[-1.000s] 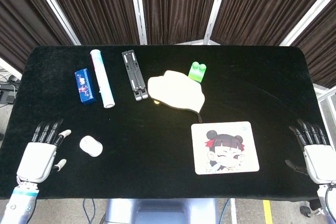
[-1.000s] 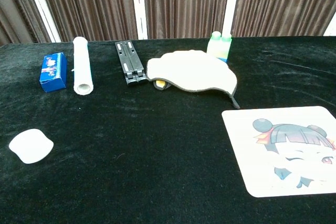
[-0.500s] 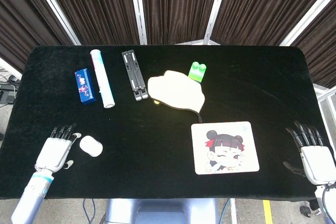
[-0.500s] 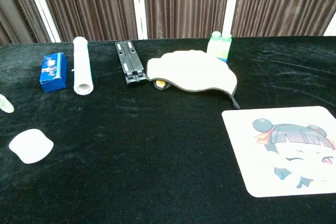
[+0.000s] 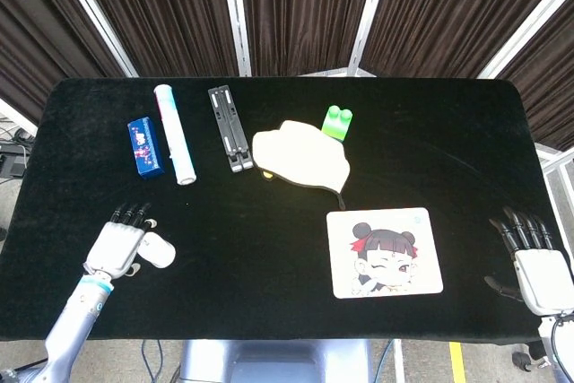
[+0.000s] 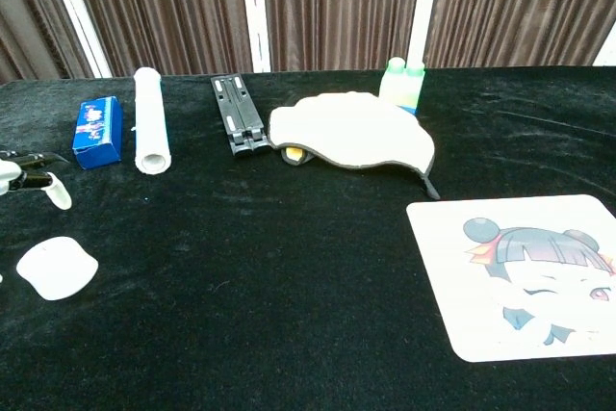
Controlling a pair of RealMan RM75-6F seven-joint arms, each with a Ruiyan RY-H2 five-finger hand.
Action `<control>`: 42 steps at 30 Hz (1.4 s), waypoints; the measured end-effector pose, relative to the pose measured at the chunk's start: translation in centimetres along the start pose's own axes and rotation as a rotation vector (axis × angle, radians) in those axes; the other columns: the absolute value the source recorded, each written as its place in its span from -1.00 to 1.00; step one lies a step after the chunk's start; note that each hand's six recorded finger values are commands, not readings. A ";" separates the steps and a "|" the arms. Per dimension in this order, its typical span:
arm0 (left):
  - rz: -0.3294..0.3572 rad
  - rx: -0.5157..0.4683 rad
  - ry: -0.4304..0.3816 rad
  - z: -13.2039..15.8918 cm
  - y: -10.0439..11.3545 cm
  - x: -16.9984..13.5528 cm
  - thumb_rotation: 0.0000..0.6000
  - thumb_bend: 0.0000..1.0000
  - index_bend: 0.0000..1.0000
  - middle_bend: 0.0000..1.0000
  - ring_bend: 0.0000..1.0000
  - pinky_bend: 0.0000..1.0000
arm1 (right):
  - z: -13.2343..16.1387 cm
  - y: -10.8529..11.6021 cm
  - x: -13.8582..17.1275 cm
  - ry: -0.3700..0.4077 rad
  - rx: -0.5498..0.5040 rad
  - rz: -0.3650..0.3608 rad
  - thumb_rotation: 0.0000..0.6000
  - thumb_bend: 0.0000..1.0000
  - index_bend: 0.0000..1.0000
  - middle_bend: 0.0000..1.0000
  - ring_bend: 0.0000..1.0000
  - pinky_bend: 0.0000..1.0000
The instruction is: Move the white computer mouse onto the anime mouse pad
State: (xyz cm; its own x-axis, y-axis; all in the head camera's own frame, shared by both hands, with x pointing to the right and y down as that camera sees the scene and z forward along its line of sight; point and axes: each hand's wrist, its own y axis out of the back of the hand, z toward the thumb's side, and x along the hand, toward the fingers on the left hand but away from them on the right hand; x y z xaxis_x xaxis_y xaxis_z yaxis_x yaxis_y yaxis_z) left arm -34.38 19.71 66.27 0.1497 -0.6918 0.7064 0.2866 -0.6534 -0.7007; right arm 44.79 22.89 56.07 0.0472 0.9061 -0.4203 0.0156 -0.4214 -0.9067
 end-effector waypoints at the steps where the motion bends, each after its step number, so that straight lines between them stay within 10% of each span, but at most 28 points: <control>1: -0.004 0.002 -0.002 0.1 0.0 0.2 1.00 -0.66 -0.52 -1.00 -1.00 -1.00 | 0.0 0.0 0.0 -0.001 -0.001 0.000 1.00 -0.80 -0.77 -1.00 -1.00 -1.00; 28: -0.093 0.039 -0.015 2.4 -1.4 2.3 1.00 -0.66 -0.28 -1.00 -1.00 -1.00 | -0.2 -0.4 0.0 -0.003 -0.002 0.008 1.00 -0.80 -0.77 -1.00 -1.00 -1.00; 42: -0.075 0.032 -0.025 2.7 -1.0 2.2 1.00 -0.34 0.09 -1.00 -1.00 -1.00 | -0.2 -0.5 0.0 -0.004 0.000 0.011 1.00 -0.80 -0.77 -1.00 -1.00 -1.00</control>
State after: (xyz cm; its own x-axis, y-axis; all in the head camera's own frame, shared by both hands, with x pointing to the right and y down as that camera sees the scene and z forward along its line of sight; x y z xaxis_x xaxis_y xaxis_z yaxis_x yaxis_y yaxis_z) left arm -31.83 19.69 68.77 0.1498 -0.6329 0.7596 0.3277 -0.6930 -0.6421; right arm 44.95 23.07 56.49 0.0429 0.9018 -0.4301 0.0151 -0.4310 -0.9022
